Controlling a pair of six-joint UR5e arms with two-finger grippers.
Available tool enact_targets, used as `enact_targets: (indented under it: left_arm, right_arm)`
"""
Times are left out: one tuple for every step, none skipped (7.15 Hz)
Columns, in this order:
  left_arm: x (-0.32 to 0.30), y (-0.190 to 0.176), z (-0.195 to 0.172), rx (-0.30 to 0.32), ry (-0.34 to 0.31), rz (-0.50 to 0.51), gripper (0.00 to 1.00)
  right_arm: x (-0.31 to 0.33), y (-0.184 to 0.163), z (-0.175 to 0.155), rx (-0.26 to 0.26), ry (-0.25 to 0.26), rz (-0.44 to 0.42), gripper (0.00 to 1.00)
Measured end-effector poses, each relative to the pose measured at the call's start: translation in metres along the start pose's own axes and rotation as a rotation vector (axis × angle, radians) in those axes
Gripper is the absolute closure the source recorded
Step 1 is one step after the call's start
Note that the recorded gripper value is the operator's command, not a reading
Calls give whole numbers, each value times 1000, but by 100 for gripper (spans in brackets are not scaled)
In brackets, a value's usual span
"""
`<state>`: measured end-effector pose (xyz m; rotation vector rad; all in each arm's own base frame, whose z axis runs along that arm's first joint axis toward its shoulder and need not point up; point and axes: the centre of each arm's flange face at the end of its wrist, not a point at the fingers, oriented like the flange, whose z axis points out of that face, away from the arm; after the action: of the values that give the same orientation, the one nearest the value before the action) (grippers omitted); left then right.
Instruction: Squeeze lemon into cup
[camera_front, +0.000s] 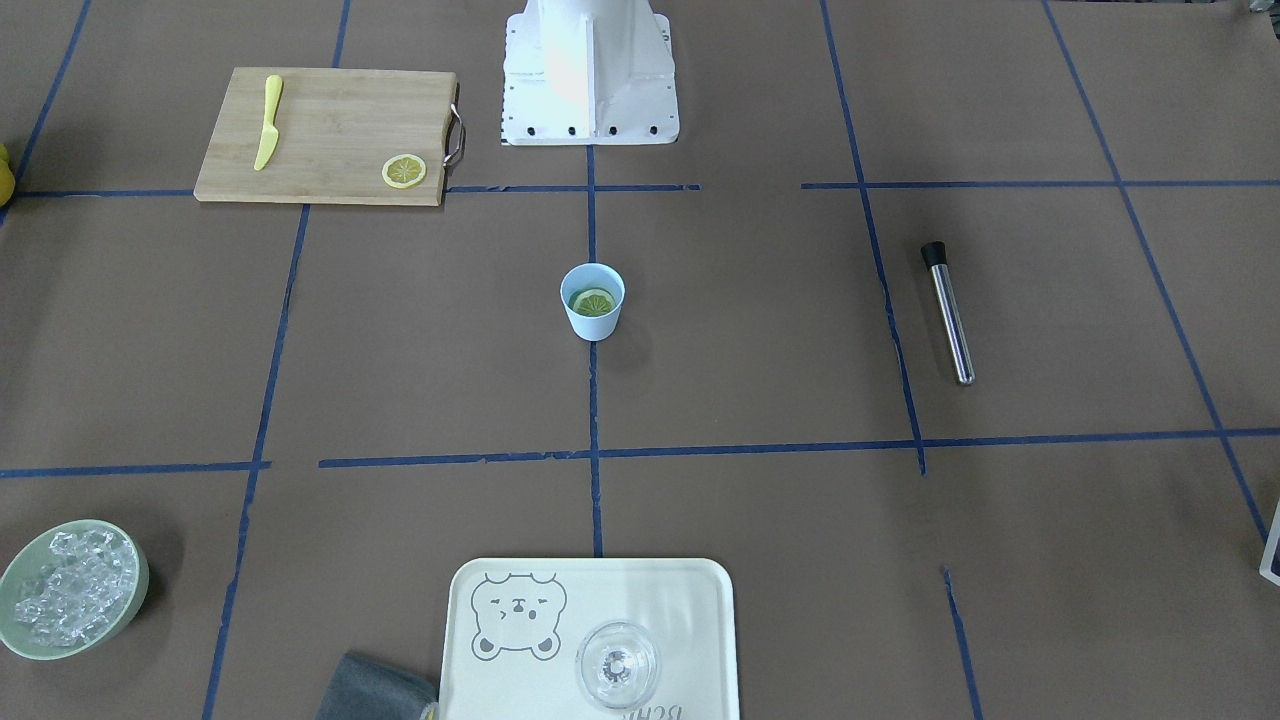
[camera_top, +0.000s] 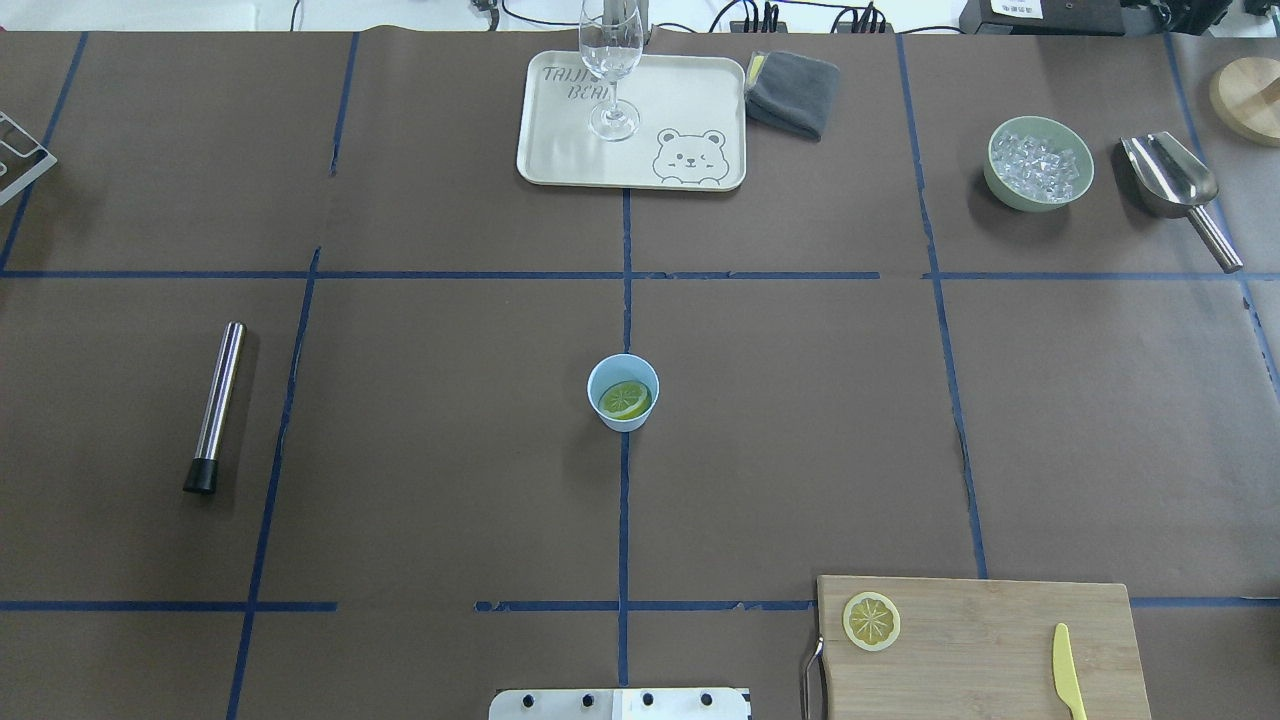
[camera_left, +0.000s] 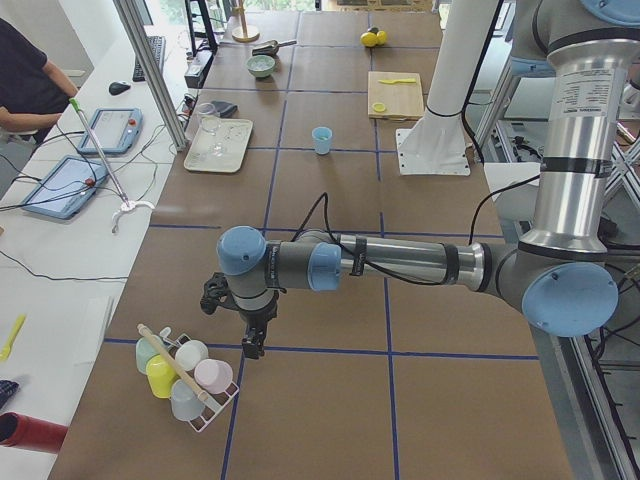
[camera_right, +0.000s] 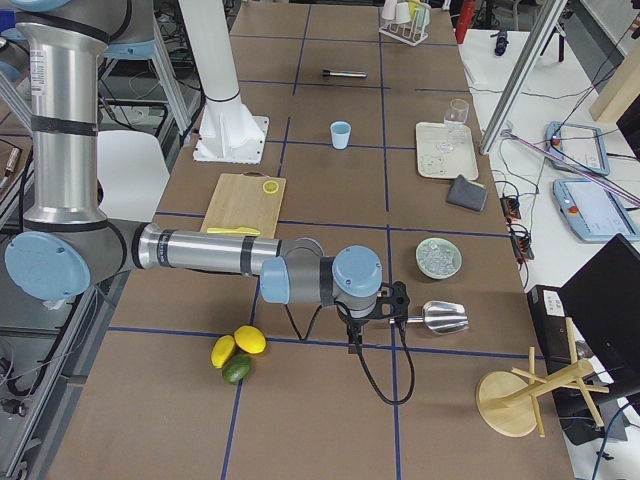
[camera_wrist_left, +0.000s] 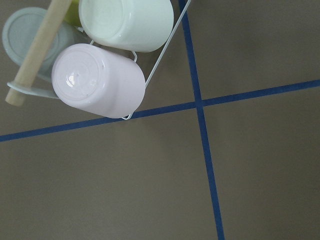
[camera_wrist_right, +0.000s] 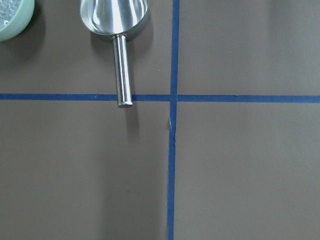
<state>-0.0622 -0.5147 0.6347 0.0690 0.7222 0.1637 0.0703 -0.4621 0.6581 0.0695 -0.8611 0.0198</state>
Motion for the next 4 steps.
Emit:
enact_targets:
  left_arm:
    - [0, 0, 0, 1, 3, 0, 0]
    - [0, 0, 0, 1, 5, 0, 0]
    - [1, 0, 0, 1, 5, 0, 0]
    - [1, 0, 0, 1, 5, 0, 0]
  right_arm:
    - [0, 1, 0, 0, 0, 0, 0]
    - [0, 2, 0, 0, 1, 0, 0]
    - [0, 2, 0, 0, 1, 0, 0]
    - [0, 2, 0, 1, 1, -1, 0]
